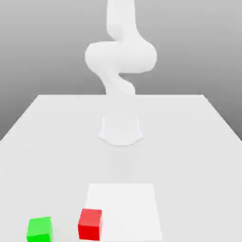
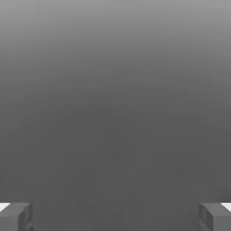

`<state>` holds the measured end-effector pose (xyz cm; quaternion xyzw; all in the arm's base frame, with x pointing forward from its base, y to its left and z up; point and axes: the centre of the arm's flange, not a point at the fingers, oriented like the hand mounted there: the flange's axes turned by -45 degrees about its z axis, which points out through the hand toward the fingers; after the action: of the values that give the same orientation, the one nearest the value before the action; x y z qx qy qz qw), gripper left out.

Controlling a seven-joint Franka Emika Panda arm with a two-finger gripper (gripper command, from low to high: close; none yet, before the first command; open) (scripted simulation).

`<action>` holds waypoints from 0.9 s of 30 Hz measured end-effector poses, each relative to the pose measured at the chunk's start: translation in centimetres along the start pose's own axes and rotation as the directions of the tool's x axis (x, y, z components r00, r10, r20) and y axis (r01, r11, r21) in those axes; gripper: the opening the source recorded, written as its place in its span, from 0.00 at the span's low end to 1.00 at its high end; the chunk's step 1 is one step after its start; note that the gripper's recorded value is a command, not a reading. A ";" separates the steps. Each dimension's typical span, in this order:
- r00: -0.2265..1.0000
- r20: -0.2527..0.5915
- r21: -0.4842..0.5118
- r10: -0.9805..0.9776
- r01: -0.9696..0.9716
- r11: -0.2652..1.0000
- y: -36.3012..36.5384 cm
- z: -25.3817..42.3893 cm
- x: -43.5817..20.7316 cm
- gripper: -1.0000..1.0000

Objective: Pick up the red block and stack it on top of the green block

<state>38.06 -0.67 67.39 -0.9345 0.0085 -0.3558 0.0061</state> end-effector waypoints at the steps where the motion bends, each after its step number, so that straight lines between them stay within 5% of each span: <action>1: 1.000 0.031 0.001 0.003 -0.003 1.000 0.3 2.2 -0.1 0.50; 12: 0.940 0.341 -0.006 0.033 -0.033 0.999 3.4 22.9 -6.2 0.50; 27: 0.749 0.659 -0.062 0.074 -0.043 0.997 7.4 42.5 -25.0 0.50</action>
<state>47.61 -7.32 18.89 -0.9991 0.0426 -0.0022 -0.0002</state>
